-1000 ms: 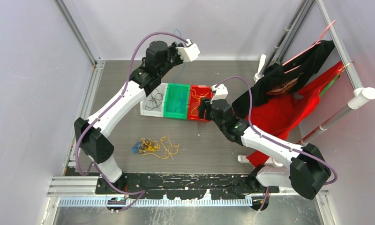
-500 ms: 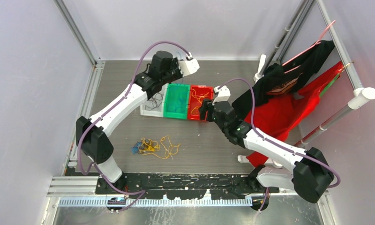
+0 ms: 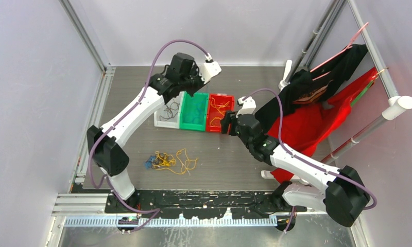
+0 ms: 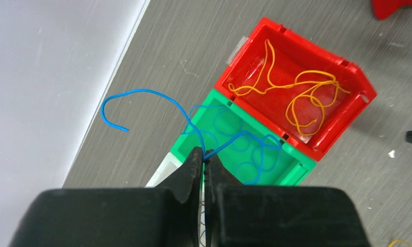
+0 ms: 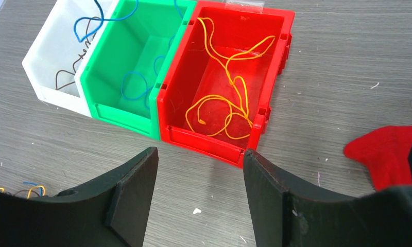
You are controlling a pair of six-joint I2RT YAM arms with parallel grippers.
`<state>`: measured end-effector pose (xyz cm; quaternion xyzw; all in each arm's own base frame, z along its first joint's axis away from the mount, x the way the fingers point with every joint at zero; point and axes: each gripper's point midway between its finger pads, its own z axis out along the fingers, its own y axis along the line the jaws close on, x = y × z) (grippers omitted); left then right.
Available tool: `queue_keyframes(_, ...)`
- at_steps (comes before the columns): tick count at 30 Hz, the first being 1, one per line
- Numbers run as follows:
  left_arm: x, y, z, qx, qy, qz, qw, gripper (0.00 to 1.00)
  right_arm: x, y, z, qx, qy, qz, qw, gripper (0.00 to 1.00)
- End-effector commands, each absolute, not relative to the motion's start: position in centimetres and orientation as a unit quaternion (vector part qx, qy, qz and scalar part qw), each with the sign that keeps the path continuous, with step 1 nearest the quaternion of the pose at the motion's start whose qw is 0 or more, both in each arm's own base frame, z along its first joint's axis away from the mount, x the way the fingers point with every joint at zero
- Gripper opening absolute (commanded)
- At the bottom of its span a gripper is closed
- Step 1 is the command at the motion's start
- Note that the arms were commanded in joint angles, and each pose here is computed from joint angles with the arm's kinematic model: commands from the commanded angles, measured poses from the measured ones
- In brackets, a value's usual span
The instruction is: Untangle the cables
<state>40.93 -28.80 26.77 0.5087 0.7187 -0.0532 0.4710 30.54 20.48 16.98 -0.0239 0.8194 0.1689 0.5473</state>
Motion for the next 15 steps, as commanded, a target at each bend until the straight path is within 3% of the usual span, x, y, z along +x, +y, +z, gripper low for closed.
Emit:
queue_keyframes(1, 39.4, -30.7, 32.1, 0.482, 0.701, -0.107, 0.514, 0.0, 31.0, 20.3, 18.9, 0.0, 0.799, 0.185, 0.573, 0.66)
queue_keyframes(9, 37.0, -30.9, 32.5, 0.502, 0.689, -0.109, 0.512, 0.0, 31.0, 20.8, 18.9, 0.004, 0.798, 0.199, 0.569, 0.66)
queue_keyframes(15, 38.4, -30.4, 30.6, 0.516, 0.686, -0.072, 0.508, 0.0, 30.8, 20.6, 19.1, 0.005, 0.797, 0.199, 0.57, 0.66)
